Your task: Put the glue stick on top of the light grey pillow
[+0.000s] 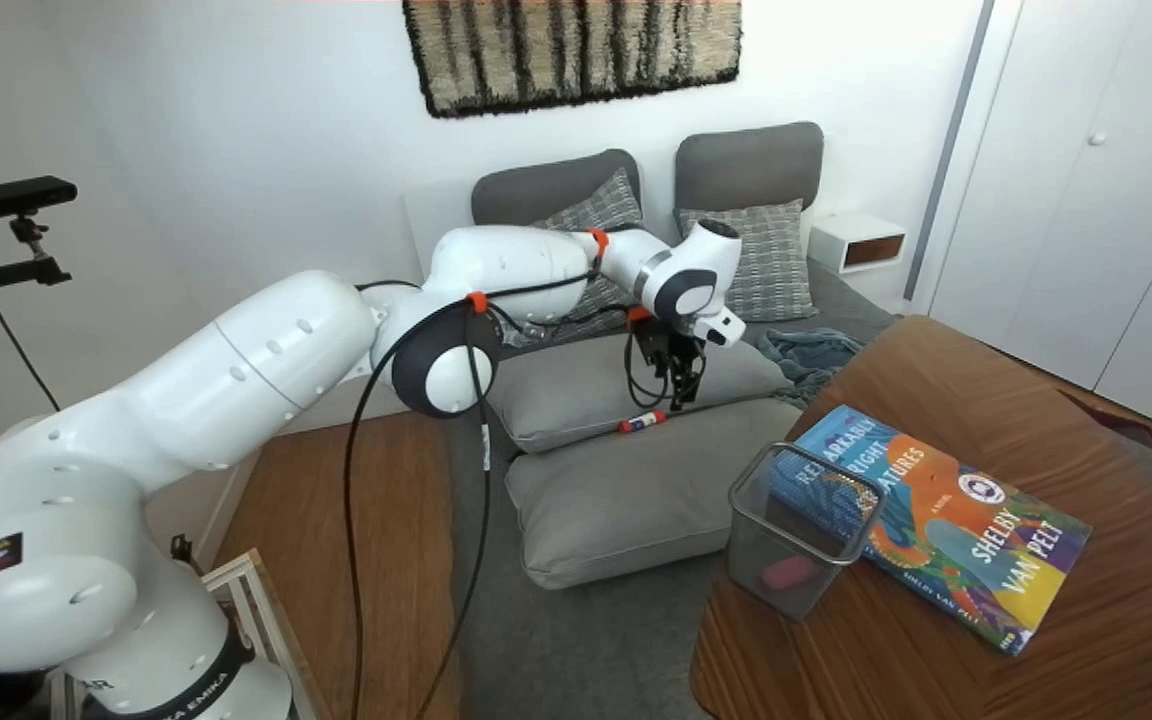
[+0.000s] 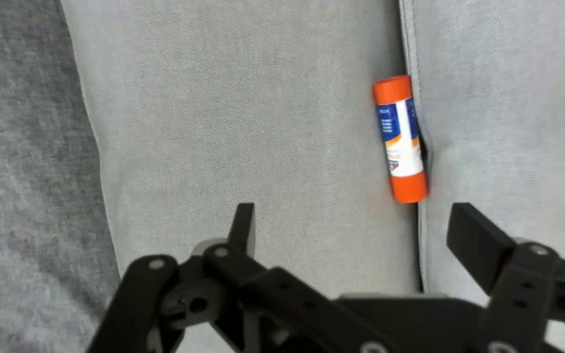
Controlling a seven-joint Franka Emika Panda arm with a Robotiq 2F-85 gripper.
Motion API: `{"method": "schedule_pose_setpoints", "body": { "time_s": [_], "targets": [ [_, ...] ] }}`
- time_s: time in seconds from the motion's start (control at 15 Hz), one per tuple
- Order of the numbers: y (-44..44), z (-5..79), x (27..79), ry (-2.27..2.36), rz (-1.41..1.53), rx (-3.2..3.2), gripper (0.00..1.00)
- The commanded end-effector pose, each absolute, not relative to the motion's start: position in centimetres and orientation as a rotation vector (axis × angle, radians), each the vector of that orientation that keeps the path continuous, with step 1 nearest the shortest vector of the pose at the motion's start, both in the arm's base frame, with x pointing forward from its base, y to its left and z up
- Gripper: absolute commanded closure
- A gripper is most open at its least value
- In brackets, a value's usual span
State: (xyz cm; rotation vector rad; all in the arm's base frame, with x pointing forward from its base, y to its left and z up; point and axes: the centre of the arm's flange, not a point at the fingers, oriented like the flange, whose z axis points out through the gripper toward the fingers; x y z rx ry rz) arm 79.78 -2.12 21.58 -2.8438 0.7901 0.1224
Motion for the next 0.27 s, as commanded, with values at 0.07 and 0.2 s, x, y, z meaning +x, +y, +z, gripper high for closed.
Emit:
{"method": "schedule_pose_setpoints", "body": {
  "time_s": [0.07, 0.2],
  "targets": [
    [-0.8, 24.1, 79.8, 0.756, 0.109, -2.887, 0.00],
    [-0.7, 23.9, 79.8, 0.755, 0.112, -2.888, 0.00]
  ]
}}
